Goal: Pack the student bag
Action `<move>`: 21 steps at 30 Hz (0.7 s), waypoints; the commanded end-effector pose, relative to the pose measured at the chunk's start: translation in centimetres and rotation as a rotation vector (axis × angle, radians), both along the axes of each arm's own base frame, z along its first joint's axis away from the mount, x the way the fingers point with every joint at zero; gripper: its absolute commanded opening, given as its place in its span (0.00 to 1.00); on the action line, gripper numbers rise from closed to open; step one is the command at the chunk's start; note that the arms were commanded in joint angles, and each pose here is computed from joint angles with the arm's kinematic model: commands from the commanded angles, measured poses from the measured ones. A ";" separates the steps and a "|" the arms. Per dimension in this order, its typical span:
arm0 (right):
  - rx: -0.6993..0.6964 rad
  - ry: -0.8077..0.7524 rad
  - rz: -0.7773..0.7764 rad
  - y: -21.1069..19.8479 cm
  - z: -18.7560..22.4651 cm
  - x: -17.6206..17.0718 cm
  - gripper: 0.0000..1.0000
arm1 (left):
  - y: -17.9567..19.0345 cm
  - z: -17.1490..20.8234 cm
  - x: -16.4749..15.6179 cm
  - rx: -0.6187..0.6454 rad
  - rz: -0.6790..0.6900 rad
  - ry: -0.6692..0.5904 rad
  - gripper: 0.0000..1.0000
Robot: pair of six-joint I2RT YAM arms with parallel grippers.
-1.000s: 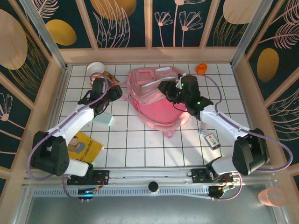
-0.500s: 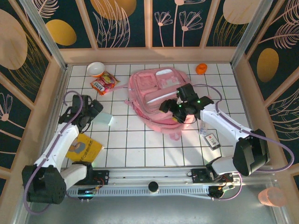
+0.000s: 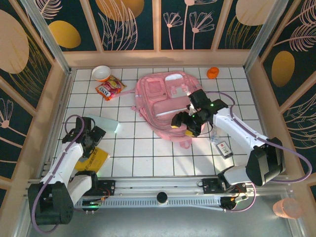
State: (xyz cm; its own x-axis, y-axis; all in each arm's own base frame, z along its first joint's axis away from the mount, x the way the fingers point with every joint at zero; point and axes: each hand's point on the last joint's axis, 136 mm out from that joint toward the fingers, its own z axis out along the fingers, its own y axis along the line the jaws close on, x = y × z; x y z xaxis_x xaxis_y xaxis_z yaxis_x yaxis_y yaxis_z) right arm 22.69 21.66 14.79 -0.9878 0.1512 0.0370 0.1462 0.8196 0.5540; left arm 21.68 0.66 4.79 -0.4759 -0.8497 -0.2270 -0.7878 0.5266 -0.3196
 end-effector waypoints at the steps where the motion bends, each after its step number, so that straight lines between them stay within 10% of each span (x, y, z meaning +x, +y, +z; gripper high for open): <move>1: 0.007 -0.011 0.044 0.0 0.6 0.3 0.77 | -1.6 -0.9 0.1 -0.086 -0.045 -0.016 0.97; 11: 0.100 -0.113 0.020 1.8 2.5 2.7 0.76 | -7.2 -0.3 2.4 -0.356 -0.181 -0.188 0.92; 21: 0.183 -0.251 0.056 5.4 5.4 4.6 0.70 | -14.2 1.5 7.4 -0.341 -0.485 -0.213 0.93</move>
State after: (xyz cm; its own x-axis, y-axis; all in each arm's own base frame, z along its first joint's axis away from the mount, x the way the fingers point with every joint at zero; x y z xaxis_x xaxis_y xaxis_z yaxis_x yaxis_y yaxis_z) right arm 25.95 24.88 17.89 -0.9863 0.1231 -0.1100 0.0189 0.7461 0.6656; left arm 27.71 -11.07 5.27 -0.7442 -0.6601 -0.1021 -0.4720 0.6278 -0.6190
